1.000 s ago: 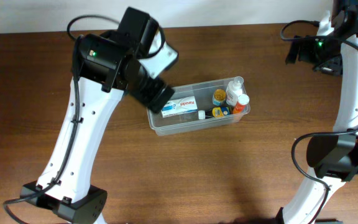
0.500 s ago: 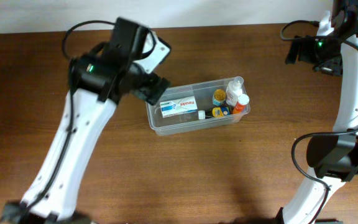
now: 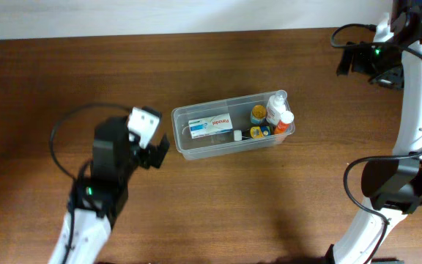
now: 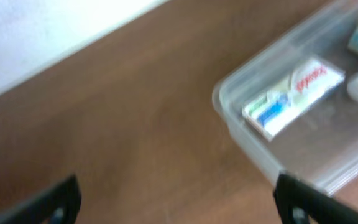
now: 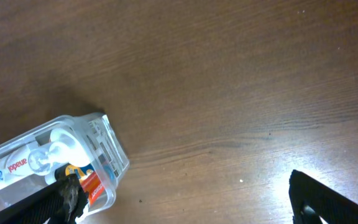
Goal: Pack container
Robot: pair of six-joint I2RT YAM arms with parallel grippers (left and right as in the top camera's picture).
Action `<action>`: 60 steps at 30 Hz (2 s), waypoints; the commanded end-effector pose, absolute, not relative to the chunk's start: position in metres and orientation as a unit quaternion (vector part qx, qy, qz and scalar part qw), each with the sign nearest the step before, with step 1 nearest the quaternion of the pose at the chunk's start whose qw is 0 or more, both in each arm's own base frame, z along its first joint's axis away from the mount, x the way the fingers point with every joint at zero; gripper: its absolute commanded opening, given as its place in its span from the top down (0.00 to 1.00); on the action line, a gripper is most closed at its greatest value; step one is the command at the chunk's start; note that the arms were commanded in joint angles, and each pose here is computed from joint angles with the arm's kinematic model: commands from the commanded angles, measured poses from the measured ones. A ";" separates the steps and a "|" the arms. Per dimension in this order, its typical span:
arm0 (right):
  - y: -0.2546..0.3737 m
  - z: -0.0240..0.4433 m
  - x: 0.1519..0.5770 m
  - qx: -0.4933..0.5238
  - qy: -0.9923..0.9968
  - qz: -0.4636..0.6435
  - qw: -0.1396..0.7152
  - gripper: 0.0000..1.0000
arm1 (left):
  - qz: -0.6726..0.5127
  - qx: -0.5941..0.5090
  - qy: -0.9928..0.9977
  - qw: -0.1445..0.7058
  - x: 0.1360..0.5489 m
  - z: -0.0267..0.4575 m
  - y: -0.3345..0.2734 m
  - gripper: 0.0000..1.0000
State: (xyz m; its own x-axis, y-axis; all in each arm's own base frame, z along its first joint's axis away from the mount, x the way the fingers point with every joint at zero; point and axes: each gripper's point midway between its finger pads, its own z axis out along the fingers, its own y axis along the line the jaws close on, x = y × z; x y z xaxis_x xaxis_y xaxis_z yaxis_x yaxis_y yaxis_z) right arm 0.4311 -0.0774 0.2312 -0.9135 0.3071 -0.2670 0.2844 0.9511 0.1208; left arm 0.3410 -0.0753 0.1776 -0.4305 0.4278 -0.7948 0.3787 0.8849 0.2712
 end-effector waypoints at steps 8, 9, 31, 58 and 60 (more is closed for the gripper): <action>-0.077 0.248 0.430 0.154 0.973 0.041 0.165 0.01 | 0.011 0.221 0.691 0.688 0.288 0.200 -0.076 0.01; -0.077 0.248 0.430 0.154 0.973 0.041 0.165 0.02 | 0.012 0.219 0.685 0.695 0.284 0.200 -0.075 0.01; -0.077 0.248 0.430 0.154 0.973 0.041 0.165 0.02 | 0.029 0.199 0.669 0.715 0.250 0.194 -0.048 0.01; -0.077 0.248 0.430 0.154 0.973 0.041 0.165 0.02 | 0.057 0.170 0.710 0.681 0.244 0.160 -0.029 0.01; -0.077 0.248 0.430 0.154 0.973 0.041 0.165 0.02 | 0.057 0.170 0.710 0.681 0.244 0.160 -0.029 0.01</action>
